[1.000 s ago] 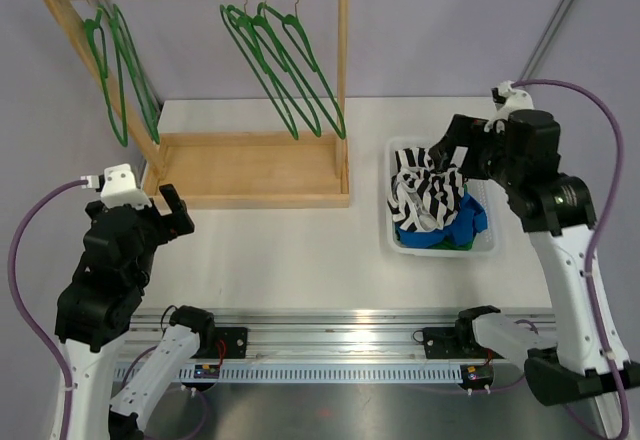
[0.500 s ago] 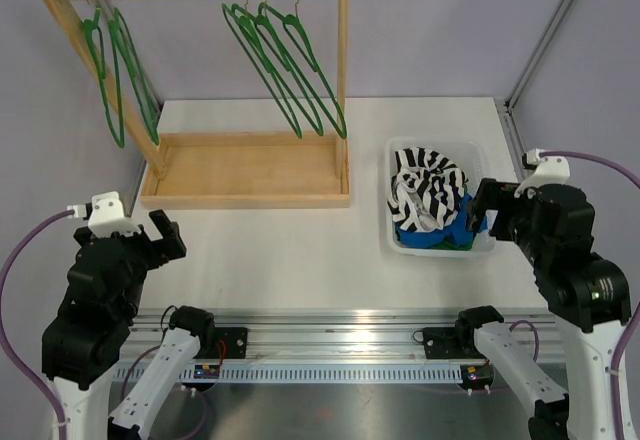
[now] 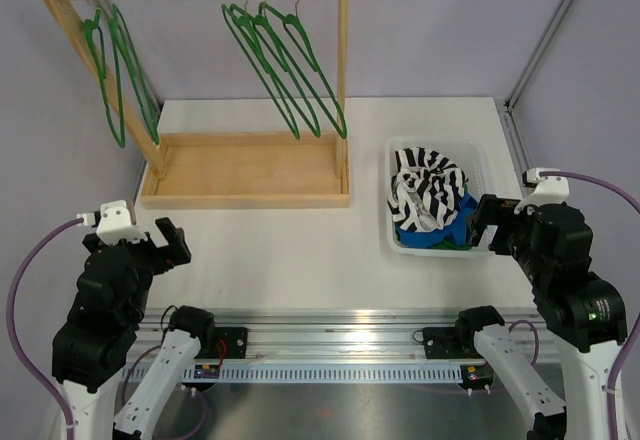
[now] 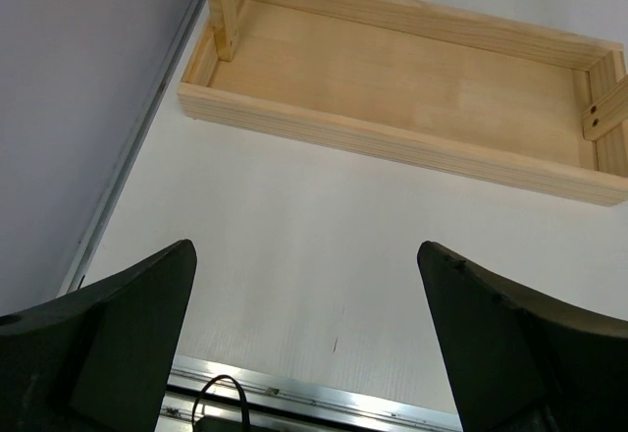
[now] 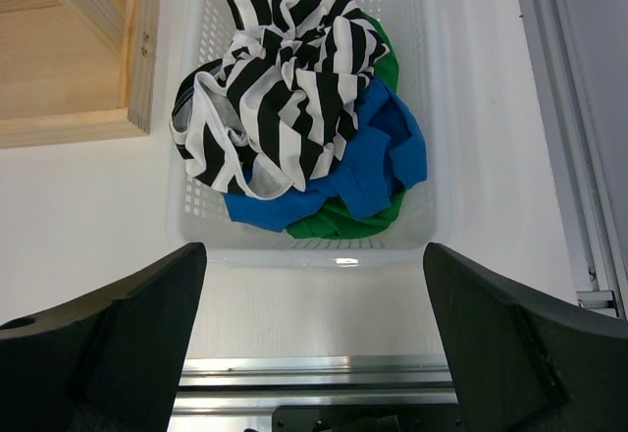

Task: Remove the tank top from the hanger

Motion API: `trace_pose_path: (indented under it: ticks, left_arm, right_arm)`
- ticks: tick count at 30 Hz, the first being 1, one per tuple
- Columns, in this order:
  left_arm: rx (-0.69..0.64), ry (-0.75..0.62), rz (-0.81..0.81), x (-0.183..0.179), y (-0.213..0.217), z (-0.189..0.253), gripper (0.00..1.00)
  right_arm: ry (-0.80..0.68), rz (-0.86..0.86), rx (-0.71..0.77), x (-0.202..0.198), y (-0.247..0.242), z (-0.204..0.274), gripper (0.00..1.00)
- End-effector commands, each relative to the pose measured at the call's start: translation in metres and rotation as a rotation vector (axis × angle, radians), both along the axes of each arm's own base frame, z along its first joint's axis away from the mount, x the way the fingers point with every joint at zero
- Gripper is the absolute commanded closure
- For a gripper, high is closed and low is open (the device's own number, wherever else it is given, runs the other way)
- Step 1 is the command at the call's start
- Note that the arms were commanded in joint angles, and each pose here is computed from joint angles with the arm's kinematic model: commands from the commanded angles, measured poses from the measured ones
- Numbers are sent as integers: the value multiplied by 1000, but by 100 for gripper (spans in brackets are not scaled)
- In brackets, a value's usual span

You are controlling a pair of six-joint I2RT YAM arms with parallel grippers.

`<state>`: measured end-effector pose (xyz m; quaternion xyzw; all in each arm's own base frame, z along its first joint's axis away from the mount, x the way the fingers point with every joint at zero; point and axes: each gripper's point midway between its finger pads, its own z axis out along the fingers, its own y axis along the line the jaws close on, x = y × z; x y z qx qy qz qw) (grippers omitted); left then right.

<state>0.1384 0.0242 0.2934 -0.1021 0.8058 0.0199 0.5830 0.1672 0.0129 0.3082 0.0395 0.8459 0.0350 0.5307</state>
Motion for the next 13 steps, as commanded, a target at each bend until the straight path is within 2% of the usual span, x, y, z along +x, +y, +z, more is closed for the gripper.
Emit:
trace_pose_path:
  ticks: [1,13]
  left_arm:
    - [-17,-84,-29,7,-6,13,1]
    - [-13,-97,-27,11,-6,12,1]
  right_arm:
    - [-28,5,36,12,7,8,0]
    - [-48,-1,37,20,7,15,1]
